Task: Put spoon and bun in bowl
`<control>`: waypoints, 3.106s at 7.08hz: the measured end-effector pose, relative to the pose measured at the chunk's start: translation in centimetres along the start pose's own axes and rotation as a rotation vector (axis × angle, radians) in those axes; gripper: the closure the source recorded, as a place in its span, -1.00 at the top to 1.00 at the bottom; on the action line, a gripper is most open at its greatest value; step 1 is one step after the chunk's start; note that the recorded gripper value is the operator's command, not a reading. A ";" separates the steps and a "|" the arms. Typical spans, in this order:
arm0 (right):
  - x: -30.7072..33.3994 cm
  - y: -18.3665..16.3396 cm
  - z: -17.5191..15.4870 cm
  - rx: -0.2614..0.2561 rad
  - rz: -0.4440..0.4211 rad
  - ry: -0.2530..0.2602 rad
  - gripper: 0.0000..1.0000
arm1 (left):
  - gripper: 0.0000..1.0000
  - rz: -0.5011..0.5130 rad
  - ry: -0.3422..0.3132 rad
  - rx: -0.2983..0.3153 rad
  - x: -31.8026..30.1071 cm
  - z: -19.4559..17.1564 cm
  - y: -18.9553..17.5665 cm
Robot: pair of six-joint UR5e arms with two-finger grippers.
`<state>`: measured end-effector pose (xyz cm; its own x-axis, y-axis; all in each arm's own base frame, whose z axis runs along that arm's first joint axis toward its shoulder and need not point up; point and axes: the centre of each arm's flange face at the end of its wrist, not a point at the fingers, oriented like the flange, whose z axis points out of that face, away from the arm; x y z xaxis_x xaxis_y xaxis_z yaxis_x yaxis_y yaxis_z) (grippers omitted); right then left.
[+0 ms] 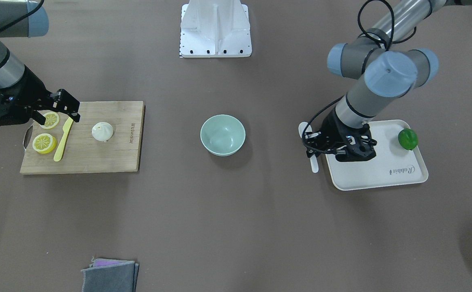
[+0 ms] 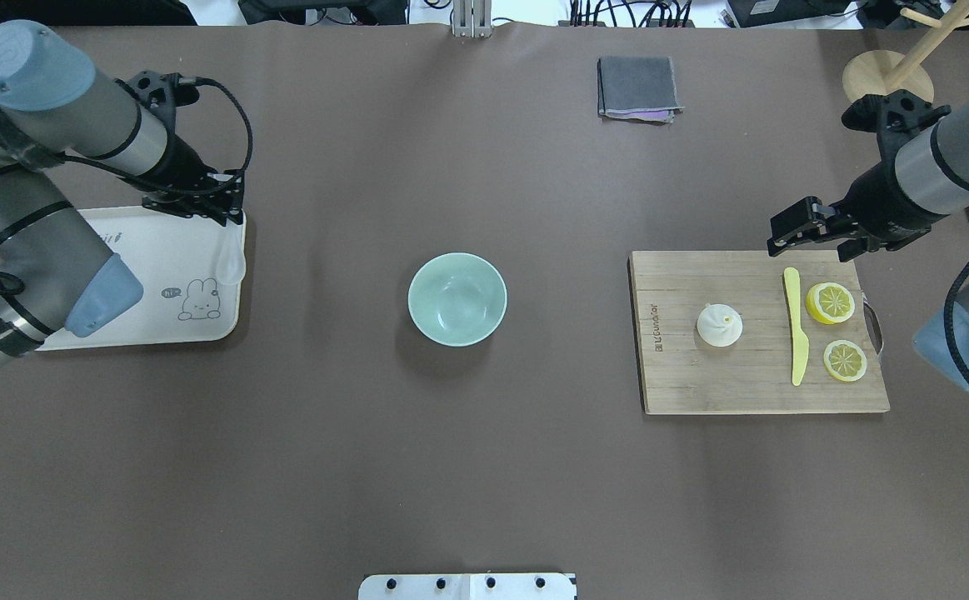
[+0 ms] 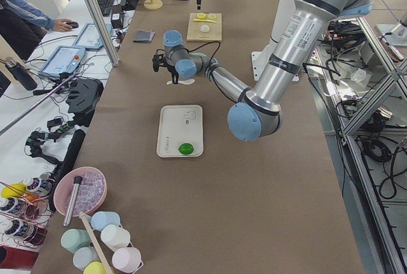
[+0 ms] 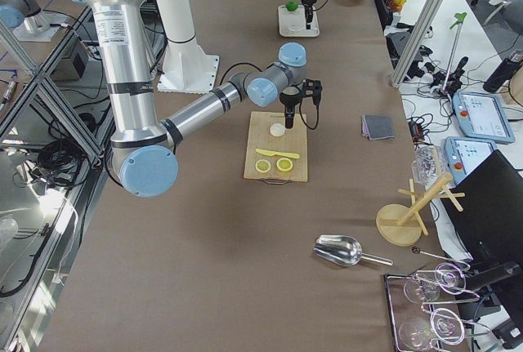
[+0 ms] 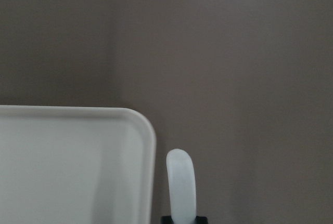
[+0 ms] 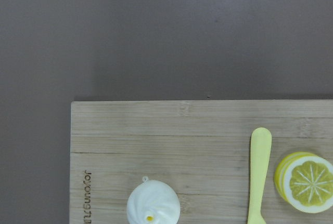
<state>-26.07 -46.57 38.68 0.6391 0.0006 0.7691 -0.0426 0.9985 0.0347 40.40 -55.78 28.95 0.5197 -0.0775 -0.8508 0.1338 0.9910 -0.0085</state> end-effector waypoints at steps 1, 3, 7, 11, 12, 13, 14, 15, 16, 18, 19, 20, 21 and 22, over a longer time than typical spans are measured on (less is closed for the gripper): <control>-0.6 0.5 0.8 -0.001 -0.016 0.012 0.98 | -1.00 -0.006 0.015 0.016 4.9 1.0 0.6; -1.5 1.4 2.3 -0.006 -0.044 0.034 0.98 | -1.00 -0.011 0.024 0.038 12.1 3.2 1.5; -2.8 3.0 4.8 -0.022 -0.075 0.066 0.97 | -1.00 -0.001 0.029 0.041 17.6 6.1 5.3; -5.2 4.1 7.7 -0.023 -0.122 0.098 0.88 | -1.00 0.008 0.037 0.032 18.8 6.9 7.5; -5.5 3.9 8.7 -0.026 -0.126 0.108 0.87 | -0.99 0.009 0.037 0.032 18.8 6.9 7.5; -5.5 3.6 9.7 -0.025 -0.131 0.114 0.77 | -0.66 0.009 0.036 0.031 18.8 6.9 7.5; -5.2 3.2 10.7 -0.021 -0.136 0.110 0.12 | 0.36 0.009 0.035 0.031 18.8 6.9 7.5; -5.0 3.0 11.4 -0.016 -0.139 0.103 -0.79 | 0.95 0.010 0.035 0.031 18.8 6.9 7.6; -4.9 3.0 11.4 -0.014 -0.141 0.094 -1.00 | 0.95 0.012 0.037 0.033 18.9 6.7 7.6; -4.6 3.3 11.4 -0.019 -0.140 0.089 -1.00 | 0.95 0.013 0.040 0.038 18.8 6.3 7.4; -4.6 3.4 11.3 -0.021 -0.141 0.086 -1.00 | 0.96 0.013 0.044 0.042 18.8 5.9 7.2; -5.3 3.5 10.8 -0.022 -0.142 0.080 -1.00 | 0.96 0.011 0.049 0.053 18.4 5.1 6.6; -7.5 3.3 9.6 -0.021 -0.136 0.070 -1.00 | 0.96 0.022 0.052 0.067 16.7 3.3 5.4; -11.4 2.5 7.9 -0.013 -0.112 0.055 -1.00 | 0.95 0.073 0.049 0.071 12.5 0.3 4.3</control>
<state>-39.56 -44.50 35.05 0.6805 -0.1082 0.7247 0.0410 0.9931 0.1098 47.72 -52.53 18.43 0.4888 0.0018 -0.8724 0.1574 0.9834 0.0902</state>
